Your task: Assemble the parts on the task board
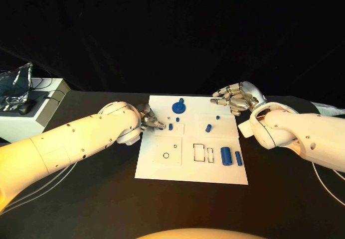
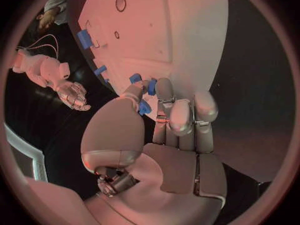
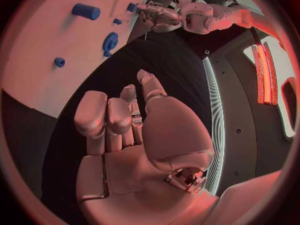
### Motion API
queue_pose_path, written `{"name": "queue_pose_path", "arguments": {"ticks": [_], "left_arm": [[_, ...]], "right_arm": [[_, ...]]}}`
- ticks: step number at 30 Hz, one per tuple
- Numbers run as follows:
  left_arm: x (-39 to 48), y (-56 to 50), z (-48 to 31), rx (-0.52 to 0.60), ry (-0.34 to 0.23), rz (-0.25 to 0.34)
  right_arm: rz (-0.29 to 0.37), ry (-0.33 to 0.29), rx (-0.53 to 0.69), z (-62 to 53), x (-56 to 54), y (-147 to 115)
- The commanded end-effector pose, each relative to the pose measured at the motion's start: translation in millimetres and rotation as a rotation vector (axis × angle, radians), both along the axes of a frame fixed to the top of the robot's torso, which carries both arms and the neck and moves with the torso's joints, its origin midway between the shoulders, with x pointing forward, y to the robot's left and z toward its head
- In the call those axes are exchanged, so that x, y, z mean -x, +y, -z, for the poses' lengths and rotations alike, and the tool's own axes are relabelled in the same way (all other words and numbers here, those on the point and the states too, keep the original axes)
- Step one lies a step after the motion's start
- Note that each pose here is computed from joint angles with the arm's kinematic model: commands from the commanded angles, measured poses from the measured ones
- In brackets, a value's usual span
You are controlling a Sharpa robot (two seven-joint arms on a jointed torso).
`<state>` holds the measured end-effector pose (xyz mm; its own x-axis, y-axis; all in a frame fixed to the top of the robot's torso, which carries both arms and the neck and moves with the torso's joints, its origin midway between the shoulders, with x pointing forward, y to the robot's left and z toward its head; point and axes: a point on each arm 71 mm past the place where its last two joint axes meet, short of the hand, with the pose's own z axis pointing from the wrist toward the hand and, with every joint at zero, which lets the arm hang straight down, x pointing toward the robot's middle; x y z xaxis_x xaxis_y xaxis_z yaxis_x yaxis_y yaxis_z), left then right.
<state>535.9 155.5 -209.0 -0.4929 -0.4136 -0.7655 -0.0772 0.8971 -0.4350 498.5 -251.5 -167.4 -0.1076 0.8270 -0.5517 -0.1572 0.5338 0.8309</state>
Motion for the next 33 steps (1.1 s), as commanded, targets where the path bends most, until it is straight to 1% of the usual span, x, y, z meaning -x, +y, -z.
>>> {"name": "queue_pose_path", "arguments": {"ticks": [1,18,33], "left_arm": [[3.4,0.2,9.5,-0.024,0.048,0.004],[1.8,2.9,9.1,-0.022,0.036,-0.012],[2.3,6.4,8.3,-0.019,0.032,-0.018]], "right_arm": [[-0.015,-0.003,0.002,0.1,0.4,1.6],[-0.017,0.000,0.002,1.1,0.6,1.8],[-0.016,0.003,0.002,2.6,1.1,1.3]]}}
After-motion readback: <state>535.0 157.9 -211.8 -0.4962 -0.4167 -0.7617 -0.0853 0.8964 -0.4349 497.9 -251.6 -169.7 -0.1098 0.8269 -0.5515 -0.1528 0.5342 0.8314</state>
